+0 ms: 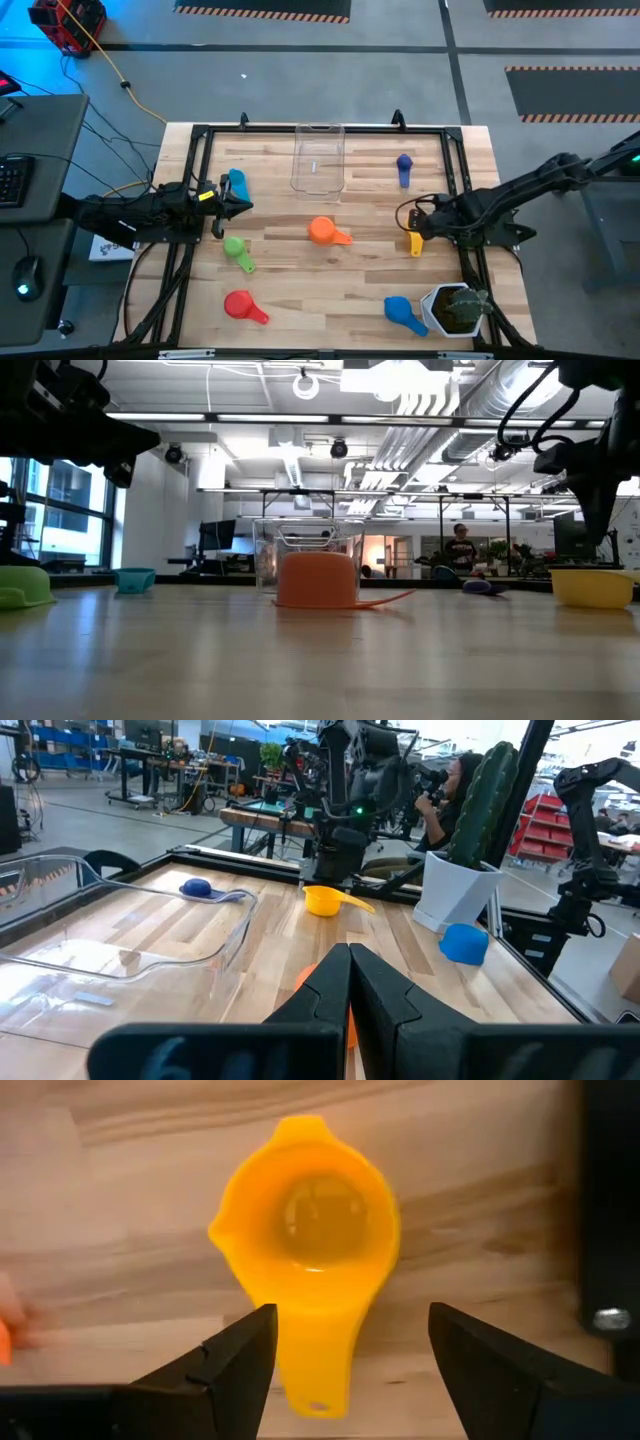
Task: Nest measuring cups in basket
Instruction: Adjust the orange measuring cup
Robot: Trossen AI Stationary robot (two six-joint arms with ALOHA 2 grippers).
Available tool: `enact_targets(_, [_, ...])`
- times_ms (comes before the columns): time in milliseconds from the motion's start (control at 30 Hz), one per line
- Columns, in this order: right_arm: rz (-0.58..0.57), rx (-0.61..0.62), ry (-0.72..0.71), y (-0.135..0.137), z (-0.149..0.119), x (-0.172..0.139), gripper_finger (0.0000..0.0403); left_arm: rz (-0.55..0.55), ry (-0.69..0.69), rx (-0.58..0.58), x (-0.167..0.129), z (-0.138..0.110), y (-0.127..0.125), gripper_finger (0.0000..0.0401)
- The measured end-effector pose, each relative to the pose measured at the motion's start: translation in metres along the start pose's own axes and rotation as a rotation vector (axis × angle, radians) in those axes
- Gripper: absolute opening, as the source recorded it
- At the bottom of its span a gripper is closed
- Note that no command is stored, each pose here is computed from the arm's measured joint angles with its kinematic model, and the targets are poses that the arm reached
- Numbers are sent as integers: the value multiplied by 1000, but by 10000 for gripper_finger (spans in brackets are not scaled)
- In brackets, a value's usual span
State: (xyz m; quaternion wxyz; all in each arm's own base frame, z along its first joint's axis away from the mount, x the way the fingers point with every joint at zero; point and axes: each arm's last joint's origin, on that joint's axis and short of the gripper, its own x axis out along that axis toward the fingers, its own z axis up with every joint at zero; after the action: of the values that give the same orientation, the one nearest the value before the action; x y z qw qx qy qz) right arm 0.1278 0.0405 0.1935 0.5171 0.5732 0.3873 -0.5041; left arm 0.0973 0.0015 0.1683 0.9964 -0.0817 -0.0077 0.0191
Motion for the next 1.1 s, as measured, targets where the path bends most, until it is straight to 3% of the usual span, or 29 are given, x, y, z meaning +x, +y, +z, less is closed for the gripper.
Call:
enact_targets(333, [-17,26,-30,3,-2,8,252,0,0,0,0,0,0,1])
enact_targets(533, [47,-145,32,11,-2,-29,252,0,0,0,0,0,0,1])
enact_targets(800, [461,-484,17,47,-9,-88,252,0,0,0,0,0,0,1])
enact_targets(900, [529,-548,22,63,-16,-83,252,0,-1,0,0,0,0,1])
enact_targets(1100, [451,-428,177,91,-25,-38,252,0,0,8,0,0,0,1])
